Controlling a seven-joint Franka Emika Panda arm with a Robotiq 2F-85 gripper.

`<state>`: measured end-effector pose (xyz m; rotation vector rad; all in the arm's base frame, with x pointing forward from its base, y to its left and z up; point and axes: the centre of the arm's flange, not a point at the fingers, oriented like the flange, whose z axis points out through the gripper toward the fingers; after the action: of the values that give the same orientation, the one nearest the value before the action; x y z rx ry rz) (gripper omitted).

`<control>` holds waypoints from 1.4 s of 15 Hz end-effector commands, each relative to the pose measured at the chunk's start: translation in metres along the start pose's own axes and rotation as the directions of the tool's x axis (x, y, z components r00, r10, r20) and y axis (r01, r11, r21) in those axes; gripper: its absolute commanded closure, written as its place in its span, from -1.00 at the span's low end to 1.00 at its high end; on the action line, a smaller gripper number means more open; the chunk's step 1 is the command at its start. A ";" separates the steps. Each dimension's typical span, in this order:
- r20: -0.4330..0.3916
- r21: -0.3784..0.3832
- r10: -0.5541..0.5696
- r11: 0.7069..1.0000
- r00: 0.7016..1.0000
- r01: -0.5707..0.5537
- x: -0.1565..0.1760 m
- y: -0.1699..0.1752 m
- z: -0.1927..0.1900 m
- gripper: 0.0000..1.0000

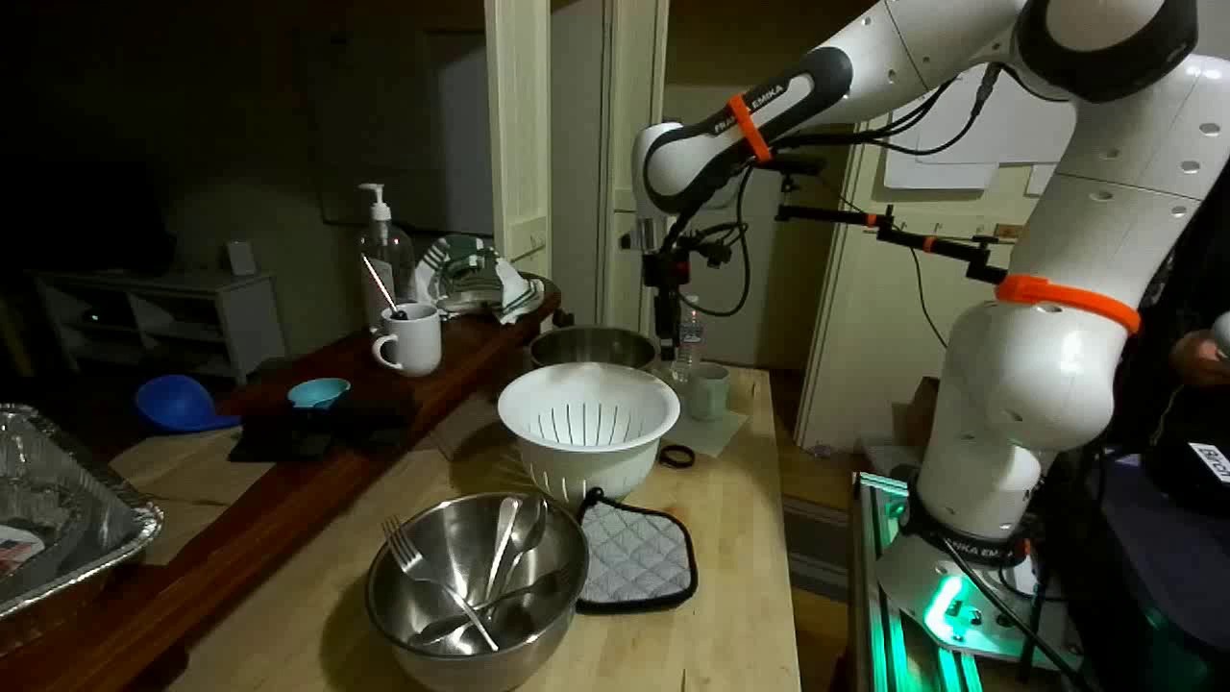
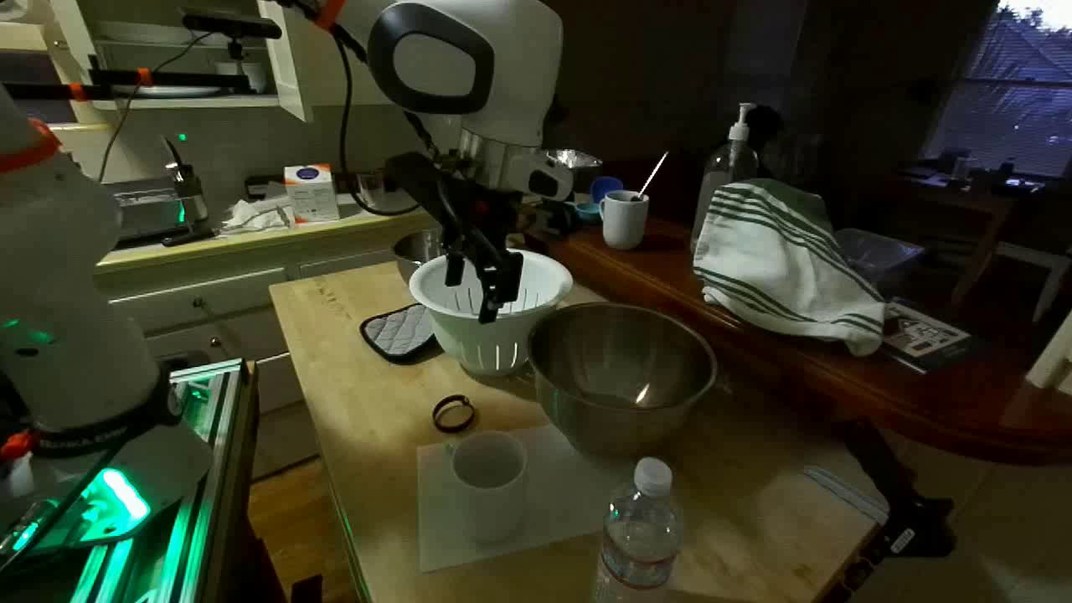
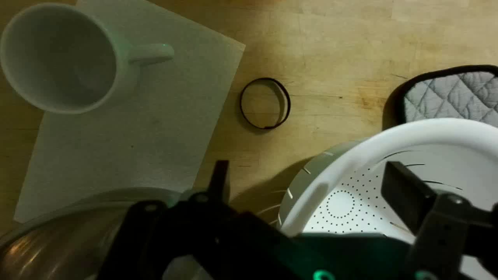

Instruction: Put the clear pump bottle in the white colander then put it in the silver bowl.

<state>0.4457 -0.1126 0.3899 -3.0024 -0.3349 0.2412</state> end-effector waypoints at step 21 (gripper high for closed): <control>-0.247 -0.178 -0.072 0.984 0.966 0.028 0.046 -0.025 -0.065 -1.00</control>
<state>0.4696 -0.1043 0.4124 -3.0725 -0.3689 0.0049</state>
